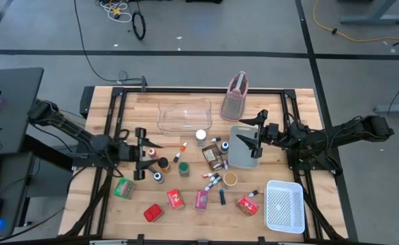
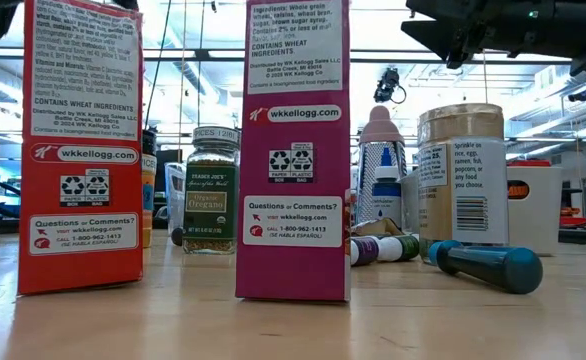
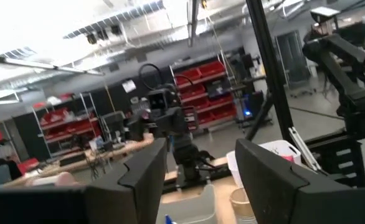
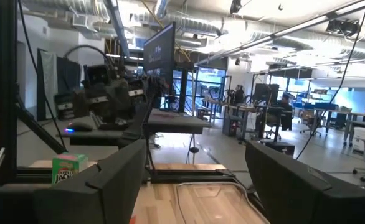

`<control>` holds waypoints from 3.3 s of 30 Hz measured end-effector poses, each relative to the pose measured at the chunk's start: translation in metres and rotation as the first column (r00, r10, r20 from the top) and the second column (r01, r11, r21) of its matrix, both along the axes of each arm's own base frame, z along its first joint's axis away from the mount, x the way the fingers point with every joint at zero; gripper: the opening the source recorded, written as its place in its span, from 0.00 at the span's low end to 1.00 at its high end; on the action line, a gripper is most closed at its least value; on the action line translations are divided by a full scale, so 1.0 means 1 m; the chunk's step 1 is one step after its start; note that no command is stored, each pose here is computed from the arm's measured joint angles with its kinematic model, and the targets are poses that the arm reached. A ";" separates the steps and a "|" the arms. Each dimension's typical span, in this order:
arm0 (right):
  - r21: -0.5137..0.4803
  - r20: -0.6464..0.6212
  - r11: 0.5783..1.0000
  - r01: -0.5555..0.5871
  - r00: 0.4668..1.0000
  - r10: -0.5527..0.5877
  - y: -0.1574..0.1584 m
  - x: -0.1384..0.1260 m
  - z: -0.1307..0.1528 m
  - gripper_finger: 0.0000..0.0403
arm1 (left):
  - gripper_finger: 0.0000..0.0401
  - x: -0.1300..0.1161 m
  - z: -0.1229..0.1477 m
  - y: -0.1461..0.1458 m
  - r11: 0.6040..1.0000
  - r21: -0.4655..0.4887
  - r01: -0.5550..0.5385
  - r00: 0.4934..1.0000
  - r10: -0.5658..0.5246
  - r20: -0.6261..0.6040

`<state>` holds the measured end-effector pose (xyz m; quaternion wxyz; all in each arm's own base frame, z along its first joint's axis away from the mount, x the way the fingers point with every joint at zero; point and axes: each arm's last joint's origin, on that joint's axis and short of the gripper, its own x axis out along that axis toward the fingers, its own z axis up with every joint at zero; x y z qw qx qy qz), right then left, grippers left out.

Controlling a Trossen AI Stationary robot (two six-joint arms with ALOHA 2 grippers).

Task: Pick & Place Kitchen Items
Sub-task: Put the green seasoning bottle into the transparent bin

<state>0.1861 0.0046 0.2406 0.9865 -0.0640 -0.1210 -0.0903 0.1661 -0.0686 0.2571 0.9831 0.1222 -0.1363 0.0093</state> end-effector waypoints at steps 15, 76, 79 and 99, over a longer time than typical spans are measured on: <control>0.028 0.002 1.000 -0.008 1.000 0.008 0.000 0.000 0.000 0.71 | 0.50 0.062 0.005 -0.030 0.991 0.133 0.024 0.935 0.025 -0.354; 0.050 0.005 0.999 -0.014 1.000 0.014 0.000 0.000 0.000 0.71 | 0.54 0.111 -0.079 0.012 0.987 -0.116 -0.113 0.612 -0.023 -0.790; 0.050 0.004 0.999 -0.014 1.000 0.014 0.000 0.000 0.000 0.71 | 0.56 0.112 -0.076 0.012 0.993 -0.065 -0.101 0.614 0.011 -0.789; 0.049 -0.013 0.999 -0.013 1.000 0.014 0.000 0.001 -0.002 0.71 | 0.55 0.100 0.045 0.085 0.931 0.149 -0.333 0.601 0.331 -0.727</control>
